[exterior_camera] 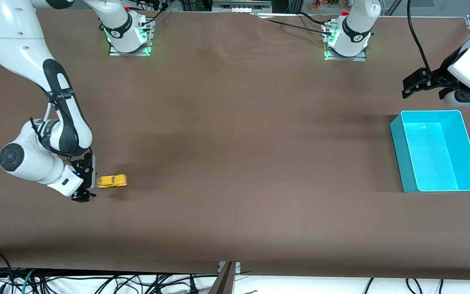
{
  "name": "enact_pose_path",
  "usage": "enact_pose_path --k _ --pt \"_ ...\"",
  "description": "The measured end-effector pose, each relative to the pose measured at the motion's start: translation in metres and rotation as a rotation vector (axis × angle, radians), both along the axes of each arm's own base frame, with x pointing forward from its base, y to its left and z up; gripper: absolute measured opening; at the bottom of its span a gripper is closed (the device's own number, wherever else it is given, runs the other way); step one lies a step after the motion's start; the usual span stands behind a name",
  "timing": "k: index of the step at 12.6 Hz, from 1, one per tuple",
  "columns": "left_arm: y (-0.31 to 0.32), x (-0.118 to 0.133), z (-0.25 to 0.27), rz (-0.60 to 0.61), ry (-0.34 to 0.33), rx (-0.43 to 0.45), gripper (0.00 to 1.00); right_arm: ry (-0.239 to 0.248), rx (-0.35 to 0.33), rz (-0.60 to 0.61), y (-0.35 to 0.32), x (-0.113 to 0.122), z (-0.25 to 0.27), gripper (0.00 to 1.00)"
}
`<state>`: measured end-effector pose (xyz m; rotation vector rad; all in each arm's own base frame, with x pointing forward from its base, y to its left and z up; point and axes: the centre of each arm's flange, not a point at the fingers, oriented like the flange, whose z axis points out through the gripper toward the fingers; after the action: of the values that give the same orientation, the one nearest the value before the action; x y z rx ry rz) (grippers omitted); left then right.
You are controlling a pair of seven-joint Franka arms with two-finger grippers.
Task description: Wind and store yellow beetle car
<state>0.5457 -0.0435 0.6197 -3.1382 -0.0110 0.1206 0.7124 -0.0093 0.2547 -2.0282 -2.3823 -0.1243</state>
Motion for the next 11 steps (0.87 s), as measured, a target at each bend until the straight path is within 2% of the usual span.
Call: enact_pose_path --k 2,7,9,11 --pt "0.000 0.000 0.000 0.000 0.000 0.000 1.00 0.002 0.008 -0.057 0.000 0.007 0.028 1.00" --pt "0.000 0.000 0.000 -0.001 0.000 0.000 1.00 -0.011 0.029 -0.303 0.000 0.010 0.122 1.00" --pt "0.000 0.000 0.000 -0.001 0.000 0.000 1.00 -0.002 0.041 -0.450 0.001 0.006 0.159 1.00" --pt "0.000 0.000 0.000 -0.001 0.000 0.000 1.00 0.037 0.053 -0.688 0.003 -0.003 0.194 1.00"
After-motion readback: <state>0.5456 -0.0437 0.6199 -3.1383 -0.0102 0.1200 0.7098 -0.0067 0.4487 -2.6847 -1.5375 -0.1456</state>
